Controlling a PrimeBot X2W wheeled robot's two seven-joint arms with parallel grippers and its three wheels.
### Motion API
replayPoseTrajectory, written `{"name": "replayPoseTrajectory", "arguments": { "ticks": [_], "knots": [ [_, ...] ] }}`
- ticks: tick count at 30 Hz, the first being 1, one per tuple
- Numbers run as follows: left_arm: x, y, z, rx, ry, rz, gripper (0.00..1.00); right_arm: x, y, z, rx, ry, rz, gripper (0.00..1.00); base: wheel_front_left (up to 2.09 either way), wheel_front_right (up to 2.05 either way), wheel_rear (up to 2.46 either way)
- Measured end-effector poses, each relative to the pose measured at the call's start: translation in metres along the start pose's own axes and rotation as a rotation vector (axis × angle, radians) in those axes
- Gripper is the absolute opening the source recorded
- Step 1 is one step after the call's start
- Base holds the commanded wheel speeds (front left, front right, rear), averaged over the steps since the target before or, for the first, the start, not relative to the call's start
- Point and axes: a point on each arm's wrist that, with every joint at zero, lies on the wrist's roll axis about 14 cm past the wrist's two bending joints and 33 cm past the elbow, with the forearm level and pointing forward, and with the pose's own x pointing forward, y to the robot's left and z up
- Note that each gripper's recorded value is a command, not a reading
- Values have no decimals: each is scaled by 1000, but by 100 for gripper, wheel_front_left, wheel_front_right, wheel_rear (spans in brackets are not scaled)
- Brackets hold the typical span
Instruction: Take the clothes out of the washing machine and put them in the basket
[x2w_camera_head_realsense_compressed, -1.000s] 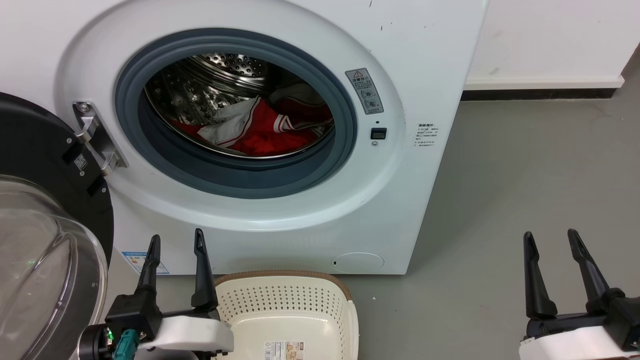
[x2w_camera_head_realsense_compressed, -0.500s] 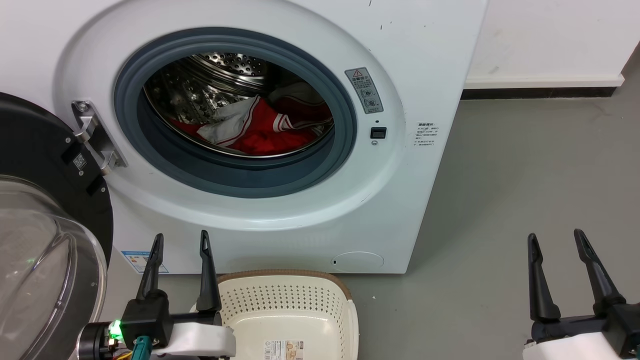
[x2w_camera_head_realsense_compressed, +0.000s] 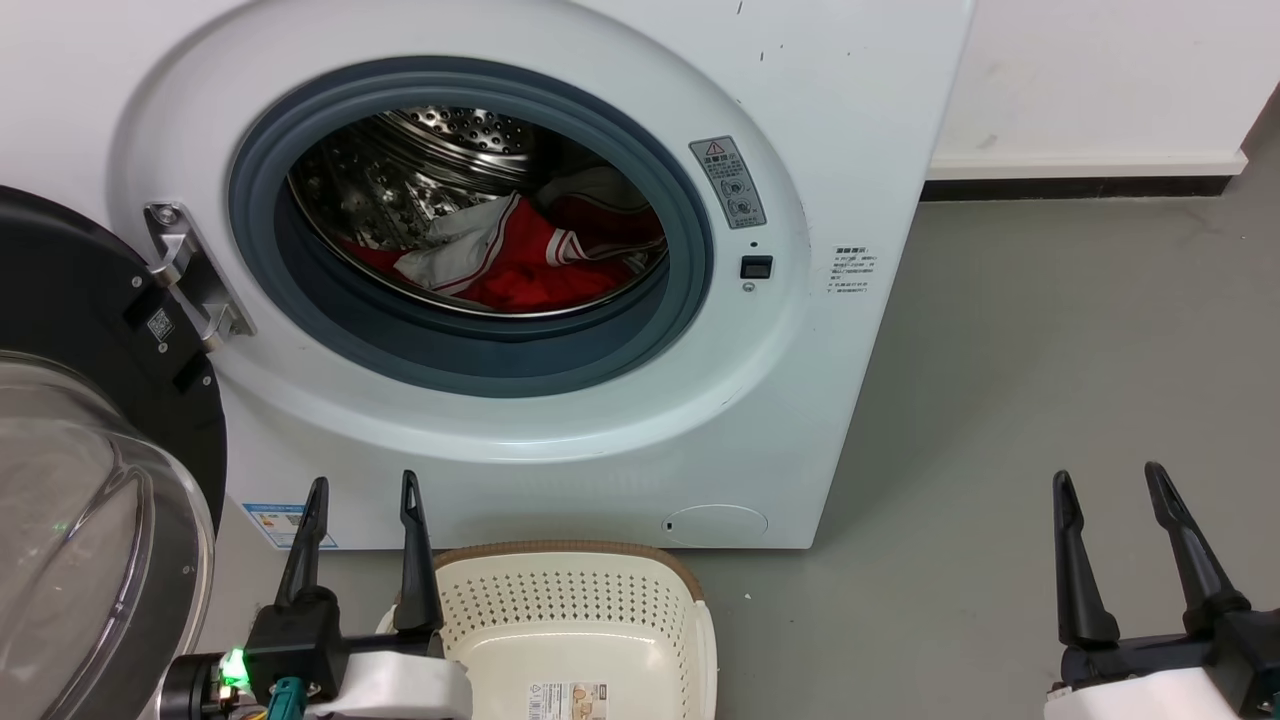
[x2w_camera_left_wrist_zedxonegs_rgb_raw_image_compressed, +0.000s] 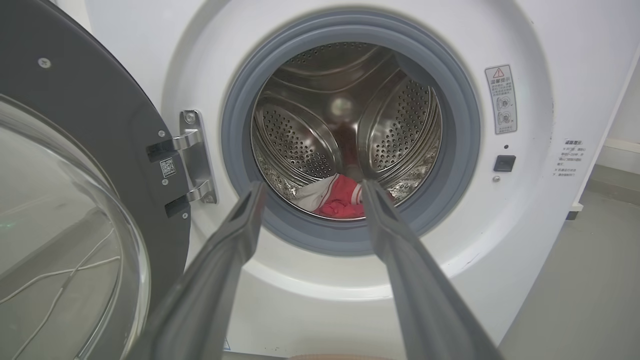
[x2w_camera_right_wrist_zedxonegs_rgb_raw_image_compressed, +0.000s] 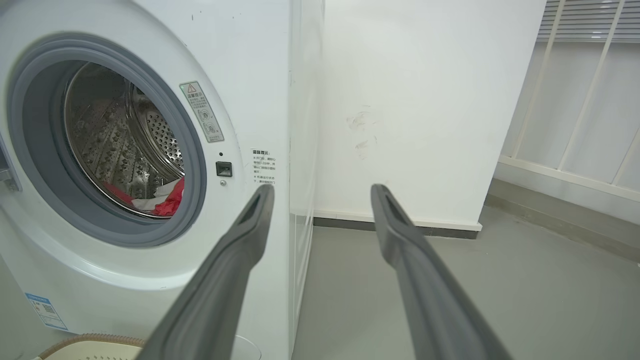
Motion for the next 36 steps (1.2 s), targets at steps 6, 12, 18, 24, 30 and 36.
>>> {"name": "replayPoseTrajectory", "arguments": {
  "ticks": [6, 12, 18, 24, 30, 36],
  "knots": [
    [-1, 1, -2, -1, 8, 2, 100, 0, 0, -1, 10, 3, -2, 100, 0, 0, 0],
    [-1, 1, -3, 0, 9, 3, 100, 0, 1, -2, 13, 5, 1, 100, 0, 0, 0],
    [-2, 1, -4, 0, 13, 3, 100, -1, 2, -2, 16, 5, 2, 100, 0, 0, 0],
    [-2, 3, -13, -31, 42, 6, 100, -2, 2, -3, 17, 9, 2, 100, 0, 0, 0],
    [17, -3, -21, -34, 54, -36, 100, 1, 0, -6, 16, 18, -3, 100, 0, 0, 0],
    [65, -13, -24, -21, 35, -101, 100, 13, -6, -10, 14, 20, -20, 100, 0, 0, 0]
  ]
}}
